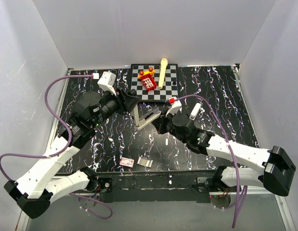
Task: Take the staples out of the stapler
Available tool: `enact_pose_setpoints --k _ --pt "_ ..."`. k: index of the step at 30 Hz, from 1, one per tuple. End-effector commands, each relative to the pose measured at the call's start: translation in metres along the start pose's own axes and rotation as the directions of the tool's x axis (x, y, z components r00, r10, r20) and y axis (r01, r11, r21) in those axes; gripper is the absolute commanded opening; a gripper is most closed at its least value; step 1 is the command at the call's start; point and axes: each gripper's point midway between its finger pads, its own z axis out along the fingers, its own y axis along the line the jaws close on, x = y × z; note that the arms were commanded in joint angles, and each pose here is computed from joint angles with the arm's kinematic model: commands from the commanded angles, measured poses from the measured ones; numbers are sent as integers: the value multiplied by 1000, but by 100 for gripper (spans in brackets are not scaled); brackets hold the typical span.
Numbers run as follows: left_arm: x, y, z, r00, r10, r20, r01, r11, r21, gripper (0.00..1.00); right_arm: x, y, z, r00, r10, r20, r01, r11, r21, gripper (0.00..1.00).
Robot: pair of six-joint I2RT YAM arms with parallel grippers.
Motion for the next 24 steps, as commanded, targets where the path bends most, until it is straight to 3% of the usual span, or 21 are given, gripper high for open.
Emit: enact_pose_setpoints --k 1,6,12,18,24 --pt "3 -21 -12 998 -50 -27 52 993 102 0 -54 22 -7 985 -135 112 139 990 -30 1" --pt "23 -26 -5 994 -44 -102 59 987 151 0 -80 49 -16 961 -251 118 265 958 -114 1" --pt "33 -13 9 992 -16 -125 29 994 106 0 -97 49 -38 938 -328 115 339 935 -104 1" --pt "26 25 30 994 48 -95 -56 995 -87 0 -102 24 -58 925 -368 94 369 929 1 1" --pt "11 75 44 988 118 -98 -144 935 -324 0 -96 -14 -76 922 -384 44 375 917 134 1"
